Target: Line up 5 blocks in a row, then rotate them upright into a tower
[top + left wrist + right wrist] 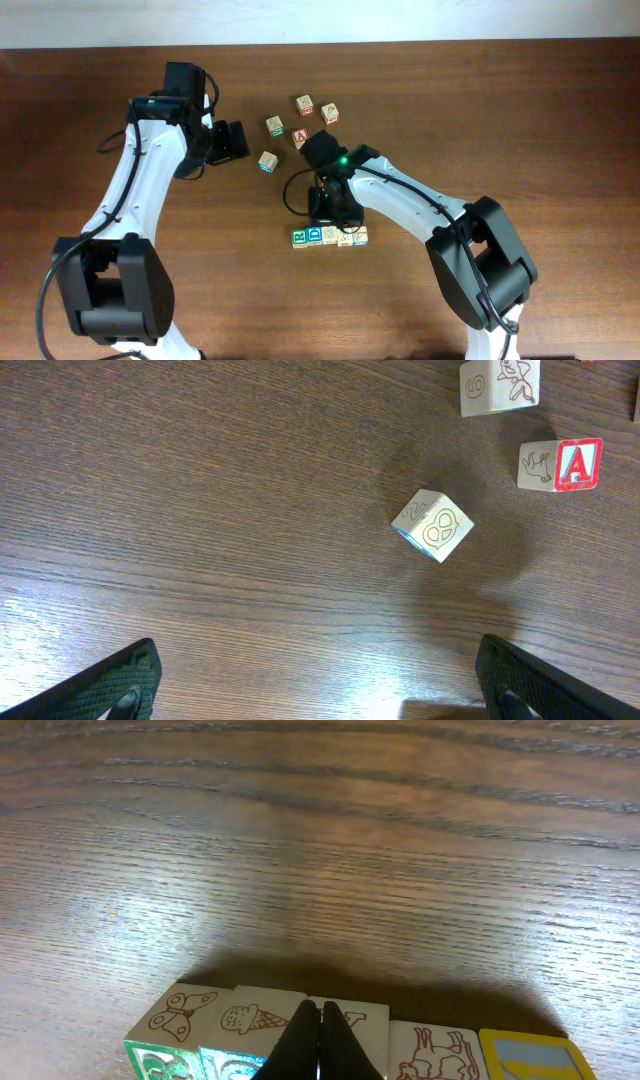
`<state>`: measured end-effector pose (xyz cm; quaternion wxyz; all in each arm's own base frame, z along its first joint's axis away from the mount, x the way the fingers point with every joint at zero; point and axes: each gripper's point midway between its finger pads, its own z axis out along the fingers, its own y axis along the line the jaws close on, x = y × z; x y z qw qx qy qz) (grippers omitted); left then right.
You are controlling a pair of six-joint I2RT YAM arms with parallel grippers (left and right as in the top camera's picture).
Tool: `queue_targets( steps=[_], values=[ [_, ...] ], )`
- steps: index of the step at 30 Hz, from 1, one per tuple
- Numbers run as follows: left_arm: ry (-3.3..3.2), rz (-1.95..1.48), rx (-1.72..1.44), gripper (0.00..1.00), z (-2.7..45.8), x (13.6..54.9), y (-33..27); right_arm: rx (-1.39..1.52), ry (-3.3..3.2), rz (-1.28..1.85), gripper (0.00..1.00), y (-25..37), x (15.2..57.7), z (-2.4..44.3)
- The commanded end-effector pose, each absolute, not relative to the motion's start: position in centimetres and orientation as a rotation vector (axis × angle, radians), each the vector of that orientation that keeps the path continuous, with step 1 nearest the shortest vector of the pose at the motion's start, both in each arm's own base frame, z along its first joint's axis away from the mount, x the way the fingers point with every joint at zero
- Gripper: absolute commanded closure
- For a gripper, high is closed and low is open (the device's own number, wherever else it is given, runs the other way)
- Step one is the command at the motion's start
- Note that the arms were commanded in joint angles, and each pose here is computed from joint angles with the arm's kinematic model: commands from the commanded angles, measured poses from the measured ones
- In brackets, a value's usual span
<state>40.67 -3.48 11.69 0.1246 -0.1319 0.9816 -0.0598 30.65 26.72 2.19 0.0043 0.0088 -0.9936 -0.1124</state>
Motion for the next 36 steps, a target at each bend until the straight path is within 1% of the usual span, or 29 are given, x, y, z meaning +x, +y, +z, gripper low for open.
queue_targets(
  steps=[1, 21, 23, 26, 30, 32, 33, 36],
  values=[
    [2.851, -0.164, -0.362, 0.01, 12.0, 41.0, -3.4, 0.024, -3.097, -0.369, 0.96, 27.3, 30.3, 2.2],
    [2.851, -0.164, -0.361, 0.01, 12.0, 41.1, -3.4, 0.007, -3.087, -0.369, 0.96, 27.3, 30.1, 2.2],
    [2.851, -0.164, -0.361, 0.01, 12.0, 41.1, -3.4, 0.026, -3.102, -0.390, 0.88, 27.4, 30.8, 2.7],
    [2.851, -0.164, -0.361, 0.01, 12.0, 41.0, -3.4, 0.080, -3.163, -0.454, 0.81, 27.8, 33.3, 4.8],
    [2.851, -0.164, -0.361, 0.01, 12.0, 41.1, -3.4, 0.096, -3.242, -0.517, 0.79, 27.4, 36.5, 9.1],
    [2.851, -0.164, -0.361, 0.01, 12.0, 41.1, -3.4, 0.125, -3.261, -0.521, 0.77, 26.5, 37.6, 11.9],
    [2.851, -0.164, -0.361, 0.01, 12.0, 41.1, -3.4, 0.137, -3.261, -0.511, 0.76, 25.8, 37.7, 13.2],
    [2.851, -0.164, -0.361, 0.01, 12.0, 41.0, -3.4, 0.182, -3.252, -0.485, 0.75, 23.0, 37.8, 17.0]
  ],
)
